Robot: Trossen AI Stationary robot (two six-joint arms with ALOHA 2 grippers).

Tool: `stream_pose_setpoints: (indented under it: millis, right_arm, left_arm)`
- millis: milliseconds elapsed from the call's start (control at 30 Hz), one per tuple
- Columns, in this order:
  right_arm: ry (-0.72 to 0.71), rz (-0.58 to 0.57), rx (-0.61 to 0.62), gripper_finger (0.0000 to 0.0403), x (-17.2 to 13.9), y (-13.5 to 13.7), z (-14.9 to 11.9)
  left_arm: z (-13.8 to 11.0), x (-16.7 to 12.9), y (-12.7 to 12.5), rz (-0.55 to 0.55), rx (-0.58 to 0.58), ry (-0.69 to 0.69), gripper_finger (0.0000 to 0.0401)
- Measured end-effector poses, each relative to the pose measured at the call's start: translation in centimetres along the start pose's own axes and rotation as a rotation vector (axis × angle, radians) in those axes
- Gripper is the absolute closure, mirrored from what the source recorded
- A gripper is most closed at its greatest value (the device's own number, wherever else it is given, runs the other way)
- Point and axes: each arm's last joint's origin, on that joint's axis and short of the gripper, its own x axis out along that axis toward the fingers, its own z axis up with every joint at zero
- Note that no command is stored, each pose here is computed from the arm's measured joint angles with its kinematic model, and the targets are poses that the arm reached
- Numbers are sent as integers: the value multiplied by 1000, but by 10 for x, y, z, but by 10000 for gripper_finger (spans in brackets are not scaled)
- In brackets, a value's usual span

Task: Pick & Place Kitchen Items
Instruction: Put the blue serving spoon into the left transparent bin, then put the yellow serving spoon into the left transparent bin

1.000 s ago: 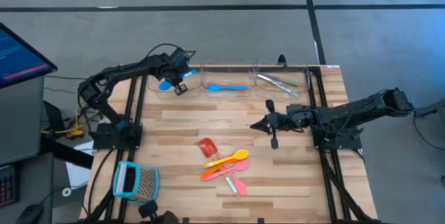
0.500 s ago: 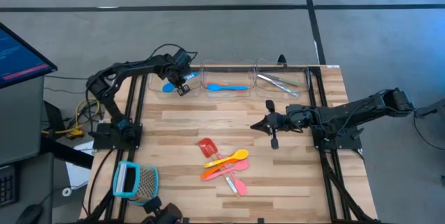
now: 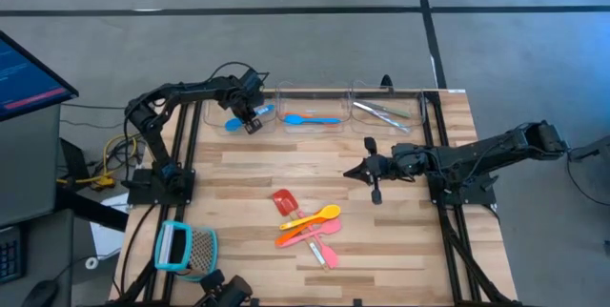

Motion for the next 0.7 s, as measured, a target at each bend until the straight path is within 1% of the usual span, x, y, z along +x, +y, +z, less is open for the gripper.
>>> stream_pose_setpoints:
  millis: [100, 167, 267, 333, 533, 600, 700]
  right_arm:
    - [0, 0, 0, 401, 0, 0, 0]
    - [0, 0, 0, 401, 0, 0, 0]
    - [1, 0, 0, 401, 0, 0, 0]
    - [2, 0, 1, 401, 0, 0, 0]
    - [23, 2, 0, 401, 0, 0, -2]
    - [26, 2, 0, 401, 0, 0, -3]
    - [25, 2, 0, 401, 0, 0, -3]
  left_arm:
    - [0, -3, 1, 23, -1, -13, 390]
    - [1, -7, 2, 55, -1, -29, 380]
    - [3, -13, 5, 131, -30, -50, 355]
    - [3, -14, 6, 157, -36, -48, 333]
    - [3, -14, 5, 166, -33, -48, 270]
    - [3, -15, 5, 166, -32, -50, 259]
    - [4, -19, 5, 177, -37, -66, 256]
